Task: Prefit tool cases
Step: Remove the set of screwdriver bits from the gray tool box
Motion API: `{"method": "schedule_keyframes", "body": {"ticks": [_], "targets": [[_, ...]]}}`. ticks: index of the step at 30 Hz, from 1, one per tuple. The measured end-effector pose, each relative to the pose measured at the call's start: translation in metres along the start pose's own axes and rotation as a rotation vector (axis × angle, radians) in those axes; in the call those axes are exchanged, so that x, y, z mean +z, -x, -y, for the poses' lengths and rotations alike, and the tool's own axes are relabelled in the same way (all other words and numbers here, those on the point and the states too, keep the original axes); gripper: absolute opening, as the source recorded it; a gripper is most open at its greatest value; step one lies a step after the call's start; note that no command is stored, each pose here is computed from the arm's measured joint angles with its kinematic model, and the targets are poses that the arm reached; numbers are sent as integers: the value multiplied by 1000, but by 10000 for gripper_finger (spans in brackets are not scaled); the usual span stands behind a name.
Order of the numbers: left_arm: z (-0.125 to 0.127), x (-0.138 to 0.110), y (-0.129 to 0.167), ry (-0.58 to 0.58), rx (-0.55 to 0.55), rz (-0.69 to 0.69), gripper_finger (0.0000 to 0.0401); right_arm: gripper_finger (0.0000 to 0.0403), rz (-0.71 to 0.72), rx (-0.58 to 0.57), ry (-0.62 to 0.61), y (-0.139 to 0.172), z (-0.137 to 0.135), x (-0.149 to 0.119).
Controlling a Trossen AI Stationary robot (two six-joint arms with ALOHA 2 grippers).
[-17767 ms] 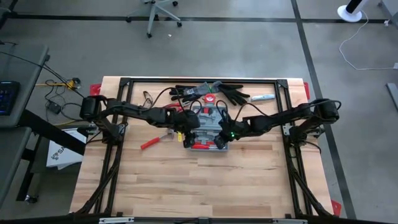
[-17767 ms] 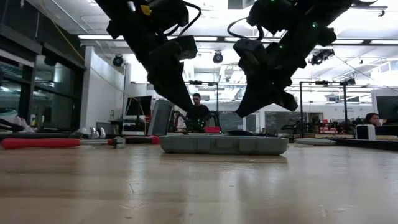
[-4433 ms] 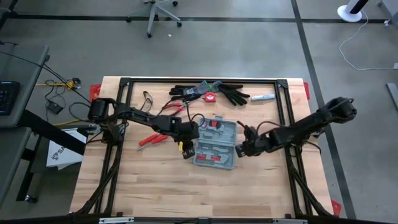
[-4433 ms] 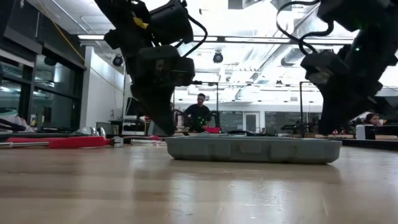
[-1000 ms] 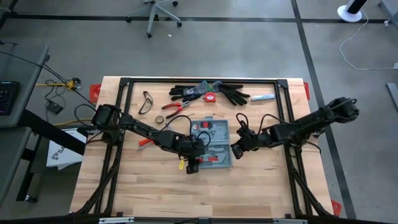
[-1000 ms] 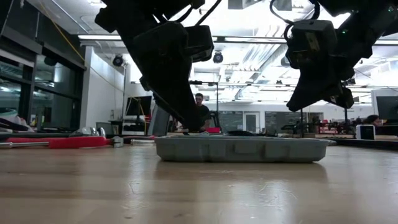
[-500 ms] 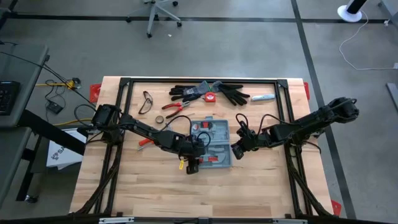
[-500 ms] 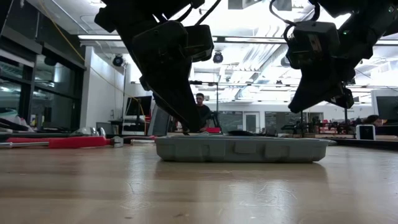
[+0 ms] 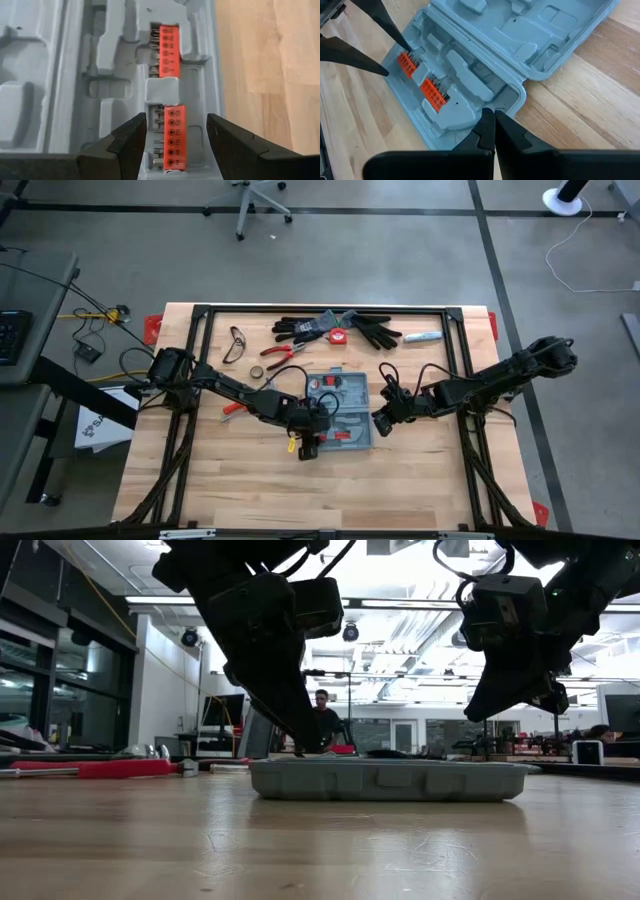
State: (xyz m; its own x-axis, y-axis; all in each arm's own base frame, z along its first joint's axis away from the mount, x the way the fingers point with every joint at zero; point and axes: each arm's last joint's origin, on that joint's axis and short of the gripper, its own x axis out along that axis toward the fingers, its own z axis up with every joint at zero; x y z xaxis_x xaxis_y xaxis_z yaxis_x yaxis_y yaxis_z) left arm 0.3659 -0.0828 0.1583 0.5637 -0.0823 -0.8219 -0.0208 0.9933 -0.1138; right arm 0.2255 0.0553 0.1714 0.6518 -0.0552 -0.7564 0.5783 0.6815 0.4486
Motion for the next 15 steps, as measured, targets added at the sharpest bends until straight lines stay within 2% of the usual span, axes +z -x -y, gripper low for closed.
{"method": "schedule_keyframes", "body": {"ticks": [8,13,15], "targets": [[2,-13,-11,-24,16,-102,197,0,-1,-2,1,0,0,0],[4,-15,-22,-29,14,-87,197,0,-4,-8,2,0,1,0],[3,-14,-22,-31,44,-66,197,0,-5,-9,0,0,1,-1]]}}
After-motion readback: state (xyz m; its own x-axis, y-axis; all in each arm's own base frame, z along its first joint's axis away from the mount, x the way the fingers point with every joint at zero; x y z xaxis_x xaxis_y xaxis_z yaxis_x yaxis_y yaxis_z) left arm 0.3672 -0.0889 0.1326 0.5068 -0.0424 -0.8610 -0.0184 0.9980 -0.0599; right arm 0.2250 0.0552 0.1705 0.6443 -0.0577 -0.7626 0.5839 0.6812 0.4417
